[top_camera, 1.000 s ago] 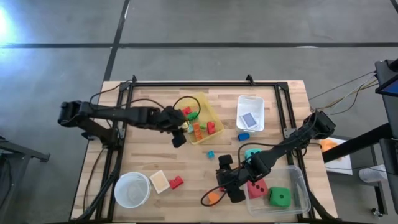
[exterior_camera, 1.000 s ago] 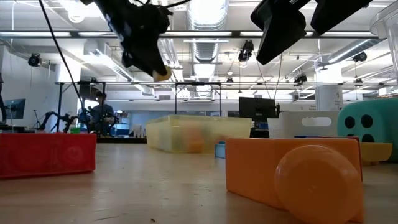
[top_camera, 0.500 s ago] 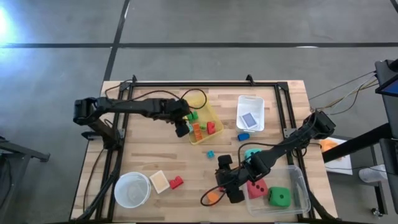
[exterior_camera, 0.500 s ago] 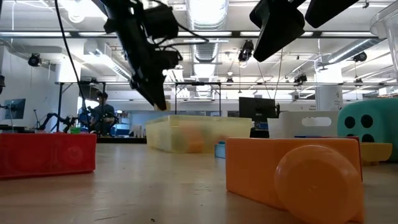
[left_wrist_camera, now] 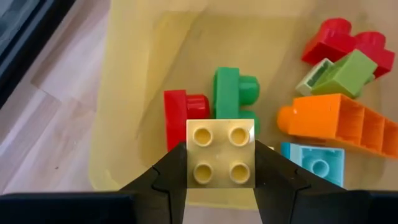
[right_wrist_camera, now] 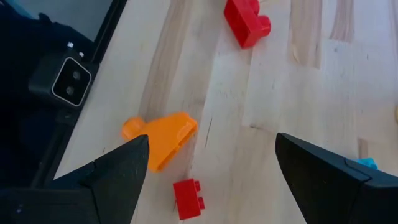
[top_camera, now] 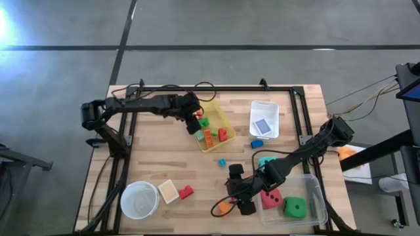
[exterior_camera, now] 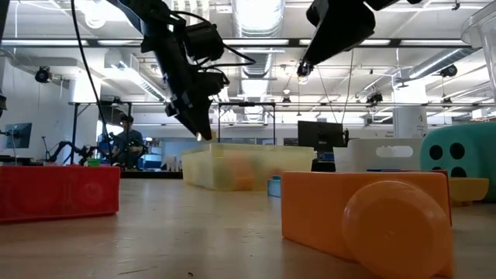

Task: Pick & Place Toys
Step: Put the yellow game piece into the yellow bin

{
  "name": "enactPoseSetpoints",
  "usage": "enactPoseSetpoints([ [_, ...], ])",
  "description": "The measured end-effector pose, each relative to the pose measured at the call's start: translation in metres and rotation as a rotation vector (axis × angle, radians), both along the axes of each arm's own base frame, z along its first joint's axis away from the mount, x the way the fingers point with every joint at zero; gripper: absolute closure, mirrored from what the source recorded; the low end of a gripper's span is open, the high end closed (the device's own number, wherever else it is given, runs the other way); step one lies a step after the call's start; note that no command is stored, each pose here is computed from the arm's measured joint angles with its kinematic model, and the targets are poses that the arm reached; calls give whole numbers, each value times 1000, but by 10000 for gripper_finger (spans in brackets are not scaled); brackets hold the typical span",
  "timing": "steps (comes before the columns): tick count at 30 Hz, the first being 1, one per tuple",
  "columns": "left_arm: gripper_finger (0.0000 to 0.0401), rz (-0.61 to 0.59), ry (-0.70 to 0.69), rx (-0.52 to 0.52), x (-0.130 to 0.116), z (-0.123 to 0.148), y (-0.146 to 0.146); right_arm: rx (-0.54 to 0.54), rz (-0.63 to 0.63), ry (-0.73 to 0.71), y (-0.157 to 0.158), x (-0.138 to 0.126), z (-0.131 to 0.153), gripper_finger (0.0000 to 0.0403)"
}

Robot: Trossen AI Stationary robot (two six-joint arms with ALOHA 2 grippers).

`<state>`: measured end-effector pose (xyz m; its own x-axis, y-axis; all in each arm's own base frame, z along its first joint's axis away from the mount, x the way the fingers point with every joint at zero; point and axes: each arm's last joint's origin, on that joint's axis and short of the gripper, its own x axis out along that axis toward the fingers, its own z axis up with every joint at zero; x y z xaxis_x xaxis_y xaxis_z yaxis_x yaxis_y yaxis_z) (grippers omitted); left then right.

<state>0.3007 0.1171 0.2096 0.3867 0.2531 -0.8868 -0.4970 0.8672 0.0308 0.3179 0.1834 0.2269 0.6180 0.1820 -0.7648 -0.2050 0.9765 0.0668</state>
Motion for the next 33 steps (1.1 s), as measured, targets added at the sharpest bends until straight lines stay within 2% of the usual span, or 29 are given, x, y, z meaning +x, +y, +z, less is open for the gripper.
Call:
enactPoseSetpoints([
  [20,264,57,-28,2,-3,1,16,-16,25,-25,-1,3,1,60],
  [24,264,76,-2,-26,9,-12,19,-47,64,-36,-1,3,1,60],
  [28,264,70,30,-49,25,-11,27,-42,65,-47,-1,3,2,60],
  [33,264,48,73,-59,30,-13,29,-42,65,-46,-1,3,2,60],
])
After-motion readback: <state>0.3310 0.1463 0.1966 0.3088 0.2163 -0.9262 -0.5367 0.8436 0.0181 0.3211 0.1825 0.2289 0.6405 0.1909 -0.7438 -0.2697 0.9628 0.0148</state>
